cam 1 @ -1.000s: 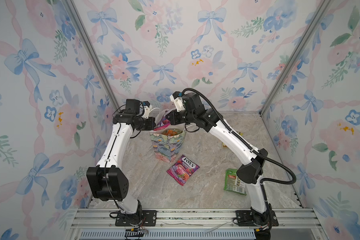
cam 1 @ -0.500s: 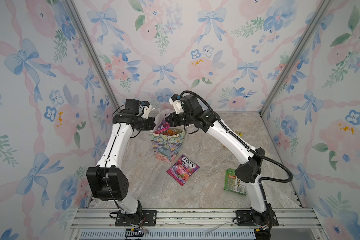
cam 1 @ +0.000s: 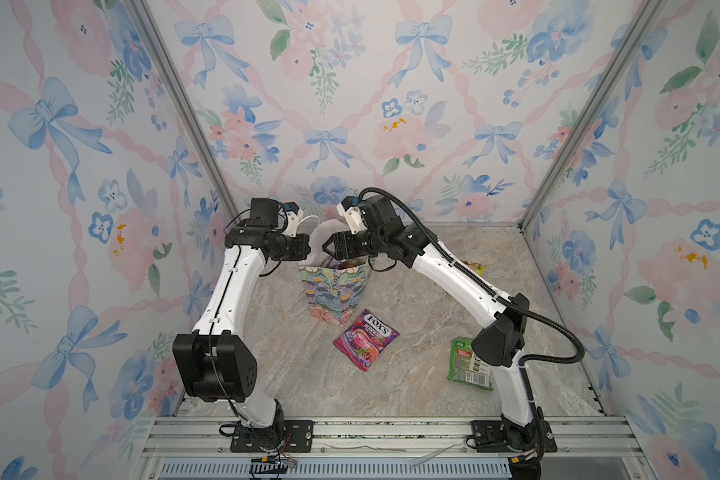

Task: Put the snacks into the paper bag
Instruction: 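Raise the right gripper from the bag and move to the FOX'S Berries bag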

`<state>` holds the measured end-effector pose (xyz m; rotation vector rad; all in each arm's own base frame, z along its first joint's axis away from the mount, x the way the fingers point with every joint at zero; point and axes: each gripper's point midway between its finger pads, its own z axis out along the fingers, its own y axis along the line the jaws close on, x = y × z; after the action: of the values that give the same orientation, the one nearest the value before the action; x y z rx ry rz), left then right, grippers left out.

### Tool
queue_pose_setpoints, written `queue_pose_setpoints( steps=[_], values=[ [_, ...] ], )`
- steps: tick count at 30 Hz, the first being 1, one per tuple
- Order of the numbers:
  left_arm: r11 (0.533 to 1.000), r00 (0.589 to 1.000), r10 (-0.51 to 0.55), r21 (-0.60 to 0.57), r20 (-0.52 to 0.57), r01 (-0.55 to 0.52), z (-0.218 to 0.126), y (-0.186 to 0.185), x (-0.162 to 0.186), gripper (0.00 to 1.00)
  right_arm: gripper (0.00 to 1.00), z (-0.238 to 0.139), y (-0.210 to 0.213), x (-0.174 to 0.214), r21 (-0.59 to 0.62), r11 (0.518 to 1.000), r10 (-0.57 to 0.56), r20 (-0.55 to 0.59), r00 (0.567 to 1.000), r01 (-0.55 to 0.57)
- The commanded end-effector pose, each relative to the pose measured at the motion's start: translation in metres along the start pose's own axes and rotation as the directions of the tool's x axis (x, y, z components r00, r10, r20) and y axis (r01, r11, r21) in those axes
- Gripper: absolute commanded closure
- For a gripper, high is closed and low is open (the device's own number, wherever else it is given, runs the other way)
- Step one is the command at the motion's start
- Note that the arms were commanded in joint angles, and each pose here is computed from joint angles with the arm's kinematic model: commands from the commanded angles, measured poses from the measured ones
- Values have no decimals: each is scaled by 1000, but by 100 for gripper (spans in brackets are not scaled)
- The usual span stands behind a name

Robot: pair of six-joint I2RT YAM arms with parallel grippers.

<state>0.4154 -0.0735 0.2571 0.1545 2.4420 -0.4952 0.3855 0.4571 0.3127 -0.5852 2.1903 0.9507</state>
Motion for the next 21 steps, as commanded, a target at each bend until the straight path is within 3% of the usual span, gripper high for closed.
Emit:
queue_pose_setpoints(
  steps=[1,5,12,16,21],
  values=[
    [1000,1000,-6,1,-13,6,-6,2,7,100,18,-48,25,-34,-16,998,-58,123,991,61],
    [1000,1000,-6,3,-15,6,-5,2,7,100,9,-71,23,-42,38,996,-86,176,981,80],
    [1000,1000,-5,-1,-16,5,-4,2,7,100,2,-114,1,-32,178,981,-112,231,967,71],
    [1000,1000,-5,-5,-19,5,-4,3,8,100,3,-133,-25,6,251,968,-68,219,973,11],
    [1000,1000,-8,-9,-18,8,-4,4,8,100,3,-150,-71,82,337,927,89,220,971,-162]
  ],
)
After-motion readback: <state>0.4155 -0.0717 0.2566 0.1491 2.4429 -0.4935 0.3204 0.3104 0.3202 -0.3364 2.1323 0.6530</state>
